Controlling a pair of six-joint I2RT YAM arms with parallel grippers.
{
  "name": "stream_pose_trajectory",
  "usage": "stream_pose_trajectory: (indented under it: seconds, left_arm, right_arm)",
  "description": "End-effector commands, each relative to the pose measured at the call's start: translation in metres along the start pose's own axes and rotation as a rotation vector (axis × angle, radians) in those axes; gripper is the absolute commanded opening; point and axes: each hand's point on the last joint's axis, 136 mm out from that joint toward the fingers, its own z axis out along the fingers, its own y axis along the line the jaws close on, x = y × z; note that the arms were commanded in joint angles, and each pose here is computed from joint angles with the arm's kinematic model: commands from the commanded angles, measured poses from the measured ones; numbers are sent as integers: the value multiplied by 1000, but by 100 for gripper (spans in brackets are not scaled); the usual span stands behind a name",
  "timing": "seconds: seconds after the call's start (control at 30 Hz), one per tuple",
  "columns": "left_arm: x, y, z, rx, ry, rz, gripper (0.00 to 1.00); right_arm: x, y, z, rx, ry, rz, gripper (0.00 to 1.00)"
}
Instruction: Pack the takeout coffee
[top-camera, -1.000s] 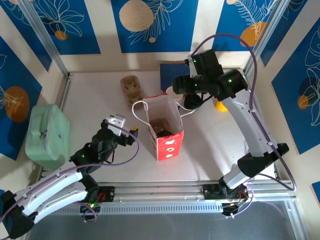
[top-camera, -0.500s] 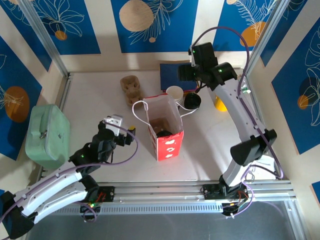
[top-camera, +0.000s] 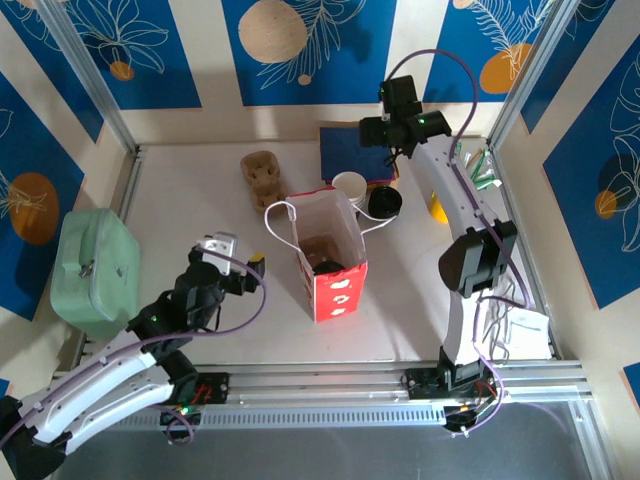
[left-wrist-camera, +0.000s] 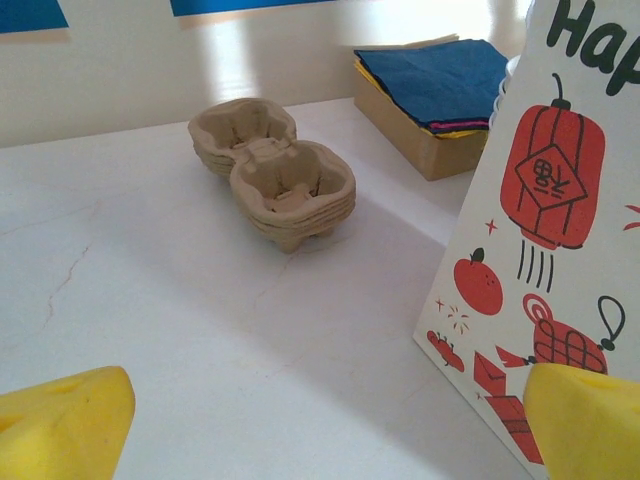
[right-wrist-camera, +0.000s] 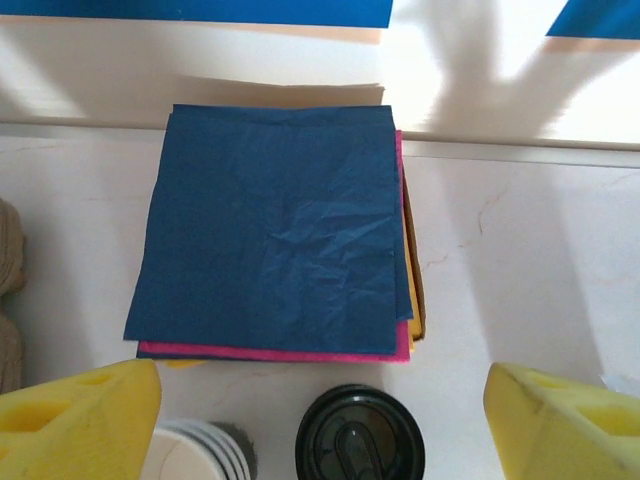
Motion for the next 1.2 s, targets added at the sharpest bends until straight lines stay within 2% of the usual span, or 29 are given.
stream_pose_trajectory:
  seconds: [0.0,0.17,0.37,0.53,0.77,0.97,1.17]
  left_arm:
    - [-10,3,-9,-2,-20,-41,99]
    - [-8,7,-13,-10,-24,-53,100]
    - [-8,7,-13,-10,-24,-61,100]
    - [-5,5,-10,-4,-21,-69,100]
    - [-2,-1,-4,12,0,-66,100]
    - [1,-1,-3,11,-2,-70,100]
    - [2,1,-4,4,2,-65,100]
  right_arm:
    - [-2,-6,18,19,15,24,85]
    - [3,-11,26,25,43,41,85]
    - [4,-14,-6,-5,49,23,84]
    - [19,-33,-28,-4,65,66,82]
    - [34,-79,-52,-5,24,168,76]
    - [50,-114,-51,35,56,239,71]
    - [62,-120,-45,27,84,264,67]
